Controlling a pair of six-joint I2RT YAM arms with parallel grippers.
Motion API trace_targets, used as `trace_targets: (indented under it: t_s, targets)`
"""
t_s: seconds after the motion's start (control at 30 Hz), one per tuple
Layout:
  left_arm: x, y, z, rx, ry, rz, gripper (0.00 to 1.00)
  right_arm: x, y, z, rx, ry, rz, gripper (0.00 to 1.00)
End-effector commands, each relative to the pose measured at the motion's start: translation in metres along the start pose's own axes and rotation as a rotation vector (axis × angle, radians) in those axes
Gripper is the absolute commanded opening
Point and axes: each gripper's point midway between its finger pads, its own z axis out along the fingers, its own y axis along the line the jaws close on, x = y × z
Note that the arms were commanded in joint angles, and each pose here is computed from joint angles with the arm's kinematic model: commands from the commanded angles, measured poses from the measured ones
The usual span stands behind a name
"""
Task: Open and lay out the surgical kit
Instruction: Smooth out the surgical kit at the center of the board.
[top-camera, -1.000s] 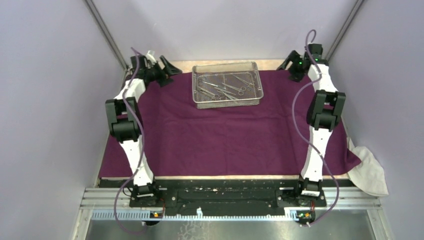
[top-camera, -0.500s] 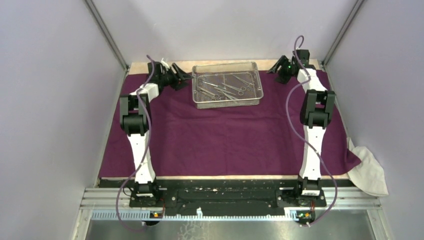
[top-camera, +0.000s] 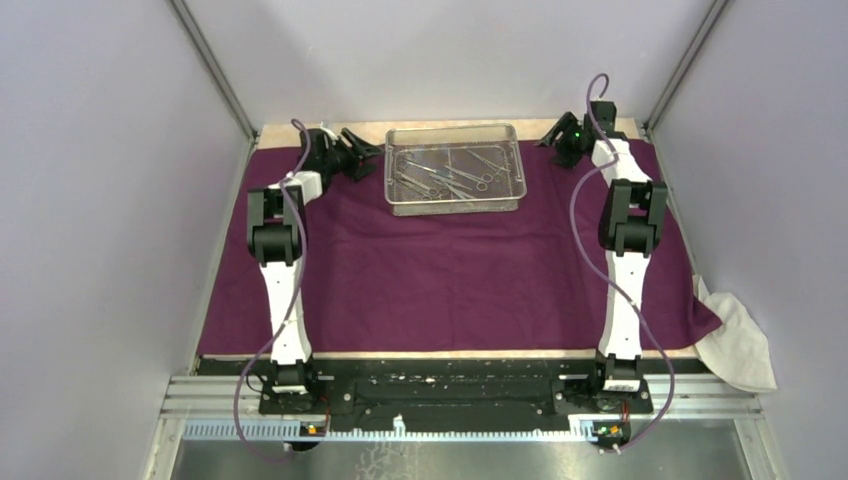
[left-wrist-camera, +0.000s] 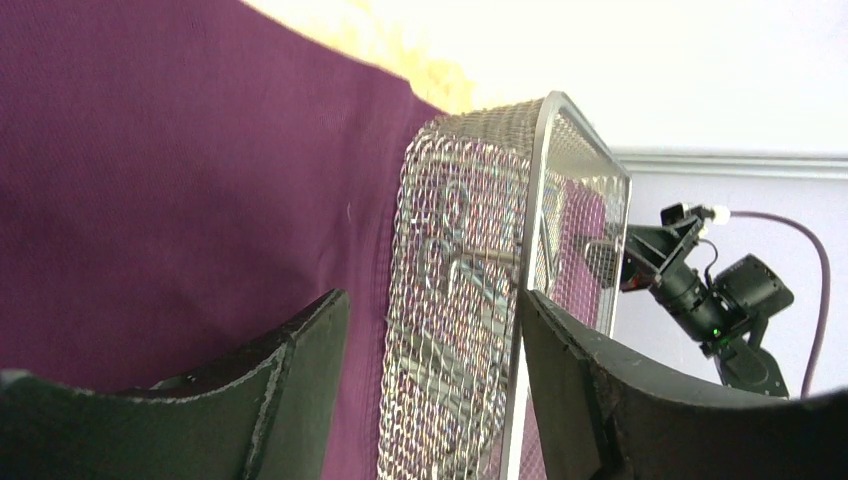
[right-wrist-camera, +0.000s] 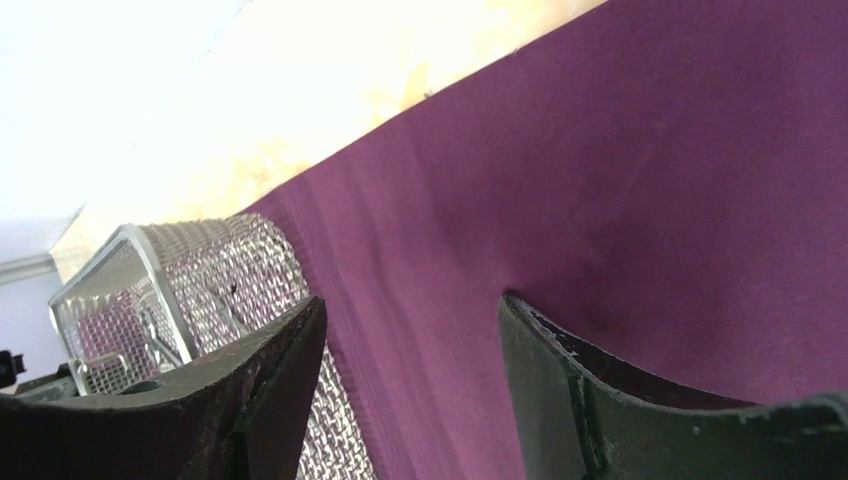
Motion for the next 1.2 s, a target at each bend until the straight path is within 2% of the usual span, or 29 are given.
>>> trace_targets:
  t_s: [0.0, 0.23, 0.37, 0.53, 0.67, 0.77, 0.87, 1.03, 1.17]
  targets:
    - [-0.002, 0.059, 0.018, -0.179, -0.046, -0.083, 0.70, 0.005, -0.085, 0.017, 0.251, -0.025, 0.051, 0.65]
    - [0.002, 0.074, 0.021, -0.204, -0.022, -0.081, 0.70, -0.005, -0.122, 0.016, 0.327, -0.044, 0.106, 0.66]
    - [0.002, 0.048, 0.014, -0.149, 0.022, -0.031, 0.74, -0.016, -0.132, 0.013, 0.328, -0.053, 0.122, 0.66]
    - [0.000, -0.006, -0.010, -0.066, 0.065, 0.087, 0.87, -0.032, -0.098, 0.006, 0.202, -0.011, 0.006, 0.67]
    - [-0.012, -0.052, -0.037, -0.038, 0.049, 0.212, 0.94, -0.048, -0.061, -0.030, 0.156, -0.016, -0.065, 0.71]
    - [-0.021, -0.067, -0.056, -0.082, 0.025, 0.253, 0.95, -0.058, -0.037, -0.066, 0.174, -0.044, -0.121, 0.74]
    - [-0.016, -0.059, -0.072, -0.188, 0.035, 0.236, 0.90, -0.045, -0.028, -0.095, 0.272, -0.017, -0.170, 0.75]
    - [0.007, -0.006, -0.099, -0.452, 0.087, 0.192, 0.82, 0.013, -0.033, -0.117, 0.462, 0.121, -0.303, 0.77]
    - [0.011, 0.011, -0.101, -0.504, 0.105, 0.253, 0.79, 0.038, -0.027, -0.121, 0.519, 0.167, -0.422, 0.82]
